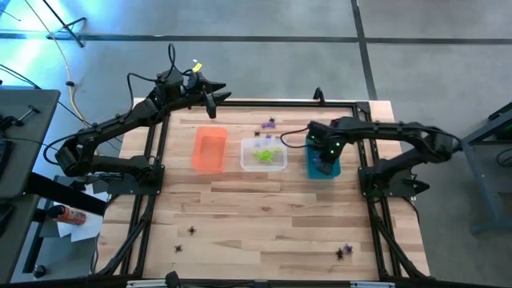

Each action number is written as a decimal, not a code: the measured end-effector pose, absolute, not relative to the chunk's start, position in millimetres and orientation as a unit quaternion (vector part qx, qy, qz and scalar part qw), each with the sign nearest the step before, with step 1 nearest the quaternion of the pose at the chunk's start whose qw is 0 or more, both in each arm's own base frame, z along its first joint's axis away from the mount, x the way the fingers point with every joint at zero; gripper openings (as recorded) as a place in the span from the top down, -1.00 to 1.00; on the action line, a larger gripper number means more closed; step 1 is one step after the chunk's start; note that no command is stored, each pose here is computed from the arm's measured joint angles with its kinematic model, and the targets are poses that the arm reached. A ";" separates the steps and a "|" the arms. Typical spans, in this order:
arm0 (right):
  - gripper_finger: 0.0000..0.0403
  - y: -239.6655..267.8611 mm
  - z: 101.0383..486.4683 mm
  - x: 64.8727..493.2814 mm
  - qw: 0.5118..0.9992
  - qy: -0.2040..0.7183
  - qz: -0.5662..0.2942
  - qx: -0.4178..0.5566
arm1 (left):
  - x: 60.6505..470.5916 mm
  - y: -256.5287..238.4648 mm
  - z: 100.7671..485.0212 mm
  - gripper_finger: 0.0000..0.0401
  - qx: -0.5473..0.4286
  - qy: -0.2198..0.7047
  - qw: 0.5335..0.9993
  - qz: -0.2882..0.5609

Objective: Sort Halloween decoration
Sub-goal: Put the purple spider toy into the blue bin

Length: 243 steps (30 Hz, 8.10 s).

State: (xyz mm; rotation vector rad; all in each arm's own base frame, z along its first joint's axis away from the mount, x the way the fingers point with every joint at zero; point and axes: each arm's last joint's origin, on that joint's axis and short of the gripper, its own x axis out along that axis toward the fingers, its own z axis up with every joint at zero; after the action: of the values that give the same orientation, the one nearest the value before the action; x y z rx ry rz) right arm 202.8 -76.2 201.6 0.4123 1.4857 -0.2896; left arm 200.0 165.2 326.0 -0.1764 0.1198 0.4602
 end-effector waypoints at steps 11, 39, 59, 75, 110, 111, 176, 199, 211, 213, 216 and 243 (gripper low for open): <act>1.00 -96.0 176.0 213.0 0.707 0.686 -0.088 0.145 | 199.9 165.4 326.1 0.00 -0.087 0.059 0.967 0.232; 0.90 -110.5 151.8 219.0 0.696 0.704 -0.052 0.136 | 199.4 165.0 322.0 0.00 -0.067 0.085 0.967 0.231; -0.25 -134.8 219.1 223.8 0.717 0.673 -0.079 0.165 | 194.8 168.3 323.9 0.00 -0.070 0.079 0.965 0.241; -0.19 -241.5 246.9 333.8 0.780 0.449 -0.288 0.327 | 190.3 172.8 323.7 0.00 -0.123 0.066 0.957 0.255; 0.71 -259.4 150.0 391.6 0.666 0.608 -0.292 0.318 | 190.4 172.6 323.8 0.00 -0.131 0.064 0.956 0.256; 0.82 -258.6 150.9 390.5 0.667 0.615 -0.284 0.311 | 190.4 172.6 323.8 0.00 -0.131 0.064 0.956 0.256; 1.00 -152.9 143.2 227.1 0.682 0.727 -0.028 0.079 | 181.5 171.4 350.2 0.00 -0.043 -0.017 0.957 0.285; -0.23 -180.6 231.2 260.2 0.750 0.640 -0.033 0.166 | 181.5 171.3 349.6 0.00 -0.036 -0.010 0.957 0.286; -0.24 -163.1 278.9 269.6 0.772 0.575 -0.037 0.269 | 175.9 165.8 350.4 0.00 -0.040 0.006 0.957 0.287; -0.24 -138.6 278.2 262.1 0.759 0.589 -0.027 0.277 | 176.0 165.9 350.1 0.00 -0.054 0.003 0.957 0.286; -0.24 -95.5 274.5 244.5 0.737 0.605 -0.026 0.299 | 176.0 165.9 350.1 0.00 -0.057 0.002 0.956 0.286; -0.24 122.9 138.9 143.1 0.363 0.696 -0.170 0.596 | 175.1 167.3 349.9 0.00 -0.092 -0.008 0.953 0.290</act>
State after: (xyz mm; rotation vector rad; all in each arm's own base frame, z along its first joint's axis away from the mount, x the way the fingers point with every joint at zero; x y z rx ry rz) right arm 143.1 122.9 138.9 1.5332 1.7918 -0.4368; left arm 175.1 167.3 349.9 -0.1867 -0.0171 0.5886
